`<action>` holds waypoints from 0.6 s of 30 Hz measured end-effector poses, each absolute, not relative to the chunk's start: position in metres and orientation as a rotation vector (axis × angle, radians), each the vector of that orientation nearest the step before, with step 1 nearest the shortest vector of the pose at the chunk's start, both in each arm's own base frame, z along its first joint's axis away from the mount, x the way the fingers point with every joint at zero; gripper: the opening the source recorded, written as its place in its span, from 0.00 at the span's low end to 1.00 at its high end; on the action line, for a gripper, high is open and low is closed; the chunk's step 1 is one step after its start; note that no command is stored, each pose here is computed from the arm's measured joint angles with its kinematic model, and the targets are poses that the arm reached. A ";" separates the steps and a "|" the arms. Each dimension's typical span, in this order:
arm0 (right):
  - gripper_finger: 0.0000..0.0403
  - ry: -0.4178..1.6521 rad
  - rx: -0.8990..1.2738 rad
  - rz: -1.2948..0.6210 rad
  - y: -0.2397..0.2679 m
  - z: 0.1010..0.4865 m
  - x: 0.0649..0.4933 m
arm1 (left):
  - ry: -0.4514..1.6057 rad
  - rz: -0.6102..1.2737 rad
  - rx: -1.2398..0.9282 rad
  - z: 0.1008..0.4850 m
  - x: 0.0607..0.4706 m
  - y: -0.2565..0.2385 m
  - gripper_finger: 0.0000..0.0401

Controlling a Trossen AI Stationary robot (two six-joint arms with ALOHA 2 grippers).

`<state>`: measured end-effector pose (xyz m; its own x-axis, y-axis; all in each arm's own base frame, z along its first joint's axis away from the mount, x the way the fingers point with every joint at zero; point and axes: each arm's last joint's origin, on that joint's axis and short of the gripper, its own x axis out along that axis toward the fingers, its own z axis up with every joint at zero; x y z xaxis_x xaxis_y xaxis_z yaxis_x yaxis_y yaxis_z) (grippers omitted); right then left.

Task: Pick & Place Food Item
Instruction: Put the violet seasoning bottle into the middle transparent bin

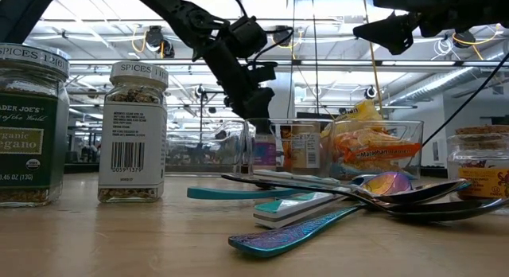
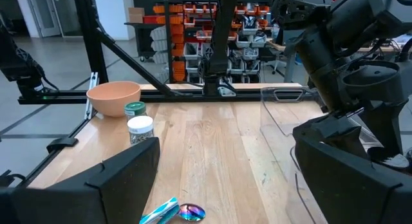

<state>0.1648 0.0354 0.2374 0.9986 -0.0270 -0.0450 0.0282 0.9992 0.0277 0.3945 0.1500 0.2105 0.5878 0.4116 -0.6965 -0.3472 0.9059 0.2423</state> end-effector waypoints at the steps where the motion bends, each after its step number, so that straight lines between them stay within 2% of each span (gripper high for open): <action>1: 0.89 0.045 0.028 -0.028 0.035 0.237 0.165 | 0.832 0.443 0.083 0.210 0.395 0.150 0.67; 18: 0.89 0.049 0.039 -0.028 0.035 0.237 0.165 | 0.861 0.432 0.100 0.210 0.393 0.149 0.67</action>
<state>0.1648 0.0354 0.2369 0.9984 -0.0266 -0.0494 0.0285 0.9989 0.0378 0.3925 0.1493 0.2095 0.5714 0.4069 -0.7128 -0.3275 0.9094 0.2565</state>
